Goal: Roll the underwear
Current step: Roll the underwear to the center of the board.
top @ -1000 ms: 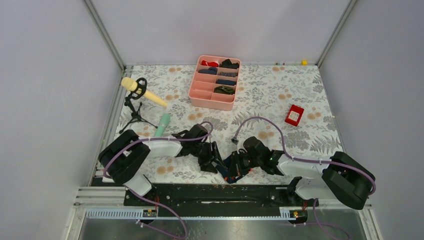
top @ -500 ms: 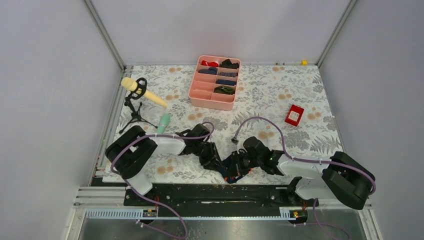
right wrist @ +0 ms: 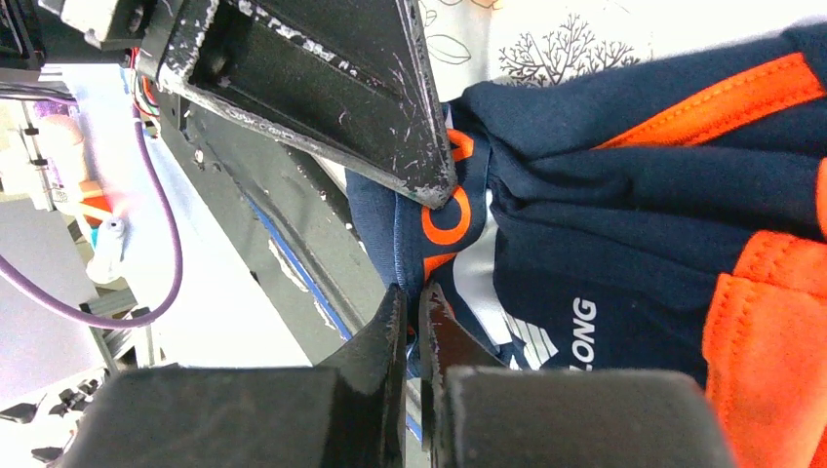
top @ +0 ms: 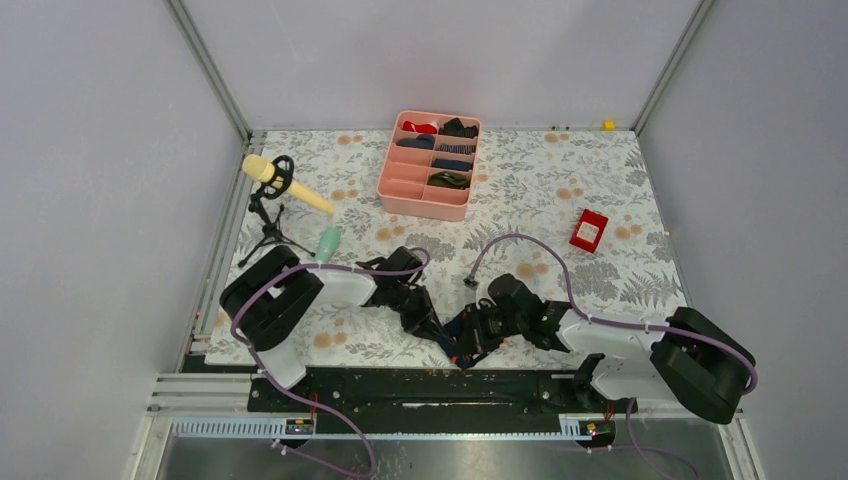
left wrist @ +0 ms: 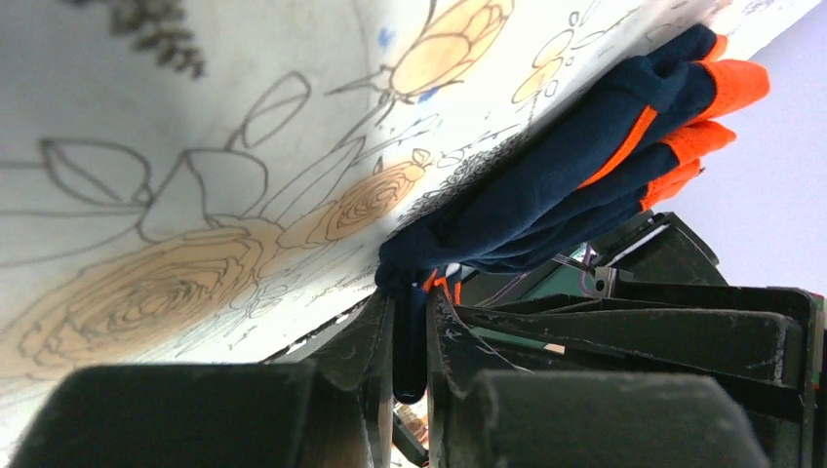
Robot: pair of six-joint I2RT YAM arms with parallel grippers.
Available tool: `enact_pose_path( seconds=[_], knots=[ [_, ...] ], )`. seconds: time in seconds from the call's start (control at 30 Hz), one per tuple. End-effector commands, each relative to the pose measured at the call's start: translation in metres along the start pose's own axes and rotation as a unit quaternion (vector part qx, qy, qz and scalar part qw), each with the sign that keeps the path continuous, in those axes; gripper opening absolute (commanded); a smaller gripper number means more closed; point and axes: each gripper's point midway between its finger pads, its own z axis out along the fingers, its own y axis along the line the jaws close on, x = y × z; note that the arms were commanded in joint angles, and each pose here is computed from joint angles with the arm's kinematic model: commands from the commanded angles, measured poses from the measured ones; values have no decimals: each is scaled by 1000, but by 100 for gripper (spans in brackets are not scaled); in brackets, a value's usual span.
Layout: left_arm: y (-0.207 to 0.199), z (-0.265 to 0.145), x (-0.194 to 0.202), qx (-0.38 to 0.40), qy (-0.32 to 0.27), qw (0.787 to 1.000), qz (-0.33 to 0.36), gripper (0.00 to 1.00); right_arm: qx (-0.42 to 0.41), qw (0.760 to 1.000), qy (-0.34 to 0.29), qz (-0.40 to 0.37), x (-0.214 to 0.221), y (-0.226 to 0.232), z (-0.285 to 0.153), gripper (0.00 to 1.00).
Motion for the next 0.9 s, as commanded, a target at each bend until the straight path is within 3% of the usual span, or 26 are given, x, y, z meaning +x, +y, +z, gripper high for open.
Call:
enact_pose_path(
  seconds=[0.0, 0.1, 0.27, 0.57, 0.87],
  knots=[
    [18, -7, 12, -93, 10, 994, -47, 0, 20, 1000, 19, -3, 11, -10, -4, 11],
    [26, -12, 12, -171, 6, 984, -53, 0, 33, 999, 16, -9, 7, -11, -7, 28],
    [34, -10, 17, -222, 22, 972, -68, 0, 84, 996, -15, -36, -6, -13, -28, 42],
    [35, -5, 22, -228, 32, 969, -91, 0, 187, 970, -93, -123, -18, -2, -46, 49],
    [37, -6, 25, -234, 34, 966, -101, 0, 241, 933, -129, -236, -25, 46, -31, 58]
  ],
)
